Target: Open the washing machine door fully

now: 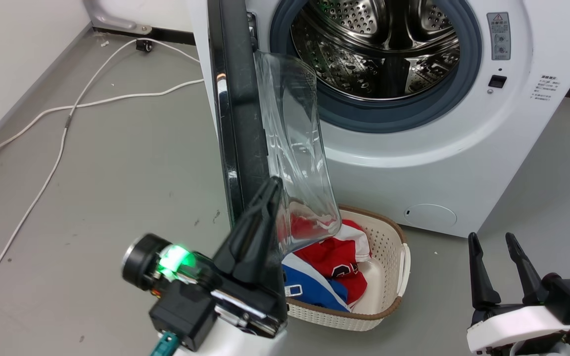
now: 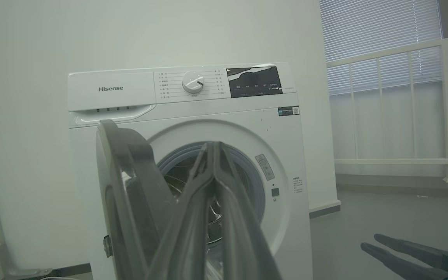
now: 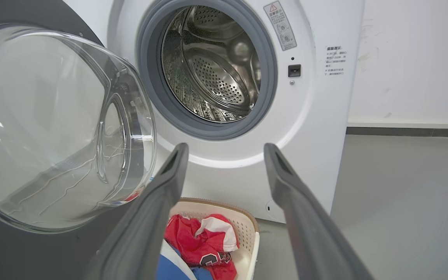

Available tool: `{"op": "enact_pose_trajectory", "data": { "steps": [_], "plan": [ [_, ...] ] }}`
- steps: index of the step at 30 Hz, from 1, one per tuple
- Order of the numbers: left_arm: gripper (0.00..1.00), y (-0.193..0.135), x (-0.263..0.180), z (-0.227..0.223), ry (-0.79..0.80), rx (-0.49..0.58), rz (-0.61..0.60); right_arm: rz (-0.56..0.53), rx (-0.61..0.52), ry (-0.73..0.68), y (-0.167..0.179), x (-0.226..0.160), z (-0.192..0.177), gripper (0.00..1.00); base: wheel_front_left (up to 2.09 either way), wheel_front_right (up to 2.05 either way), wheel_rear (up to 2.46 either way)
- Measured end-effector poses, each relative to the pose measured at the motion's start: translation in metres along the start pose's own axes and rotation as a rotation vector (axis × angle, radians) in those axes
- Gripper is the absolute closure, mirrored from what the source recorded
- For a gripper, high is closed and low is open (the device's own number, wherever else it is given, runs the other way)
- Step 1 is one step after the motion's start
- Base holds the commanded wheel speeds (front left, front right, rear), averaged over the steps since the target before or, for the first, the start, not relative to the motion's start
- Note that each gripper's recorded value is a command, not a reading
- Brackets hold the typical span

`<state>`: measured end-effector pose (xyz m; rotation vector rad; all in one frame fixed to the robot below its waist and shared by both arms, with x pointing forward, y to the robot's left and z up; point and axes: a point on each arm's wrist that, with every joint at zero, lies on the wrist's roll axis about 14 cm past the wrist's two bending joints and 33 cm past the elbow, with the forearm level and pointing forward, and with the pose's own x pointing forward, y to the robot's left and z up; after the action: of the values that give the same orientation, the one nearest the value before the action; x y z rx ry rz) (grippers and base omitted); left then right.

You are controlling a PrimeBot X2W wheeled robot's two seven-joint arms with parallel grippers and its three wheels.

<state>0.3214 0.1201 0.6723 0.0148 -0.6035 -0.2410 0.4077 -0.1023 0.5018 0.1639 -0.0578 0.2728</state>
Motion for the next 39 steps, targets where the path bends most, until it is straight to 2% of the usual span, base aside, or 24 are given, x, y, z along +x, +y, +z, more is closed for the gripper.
{"op": "enact_pose_trajectory", "data": {
  "steps": [1,5,18,30,39],
  "plan": [
    [1.0,-0.013,-0.006,-0.016,0.052,-0.063,-0.023,-0.008,0.014,0.007,-0.002,0.0,-0.003,0.0,0.0,0.0,0.0],
    [1.0,-0.026,-0.016,-0.039,0.129,-0.115,-0.045,-0.01,0.02,0.009,-0.003,0.001,-0.004,0.0,0.0,0.0,0.0],
    [1.0,-0.032,-0.054,-0.099,0.352,-0.183,-0.038,0.003,0.035,0.03,0.002,0.007,-0.012,0.0,0.0,0.0,0.0],
    [1.0,-0.004,-0.069,-0.102,0.381,-0.144,0.06,0.065,0.045,0.054,0.023,0.019,-0.022,0.0,0.0,0.0,0.0],
    [1.0,0.04,-0.089,-0.096,0.394,-0.08,0.203,0.145,0.048,0.077,0.051,0.028,-0.03,0.0,0.0,0.0,0.0]
  ]
}}
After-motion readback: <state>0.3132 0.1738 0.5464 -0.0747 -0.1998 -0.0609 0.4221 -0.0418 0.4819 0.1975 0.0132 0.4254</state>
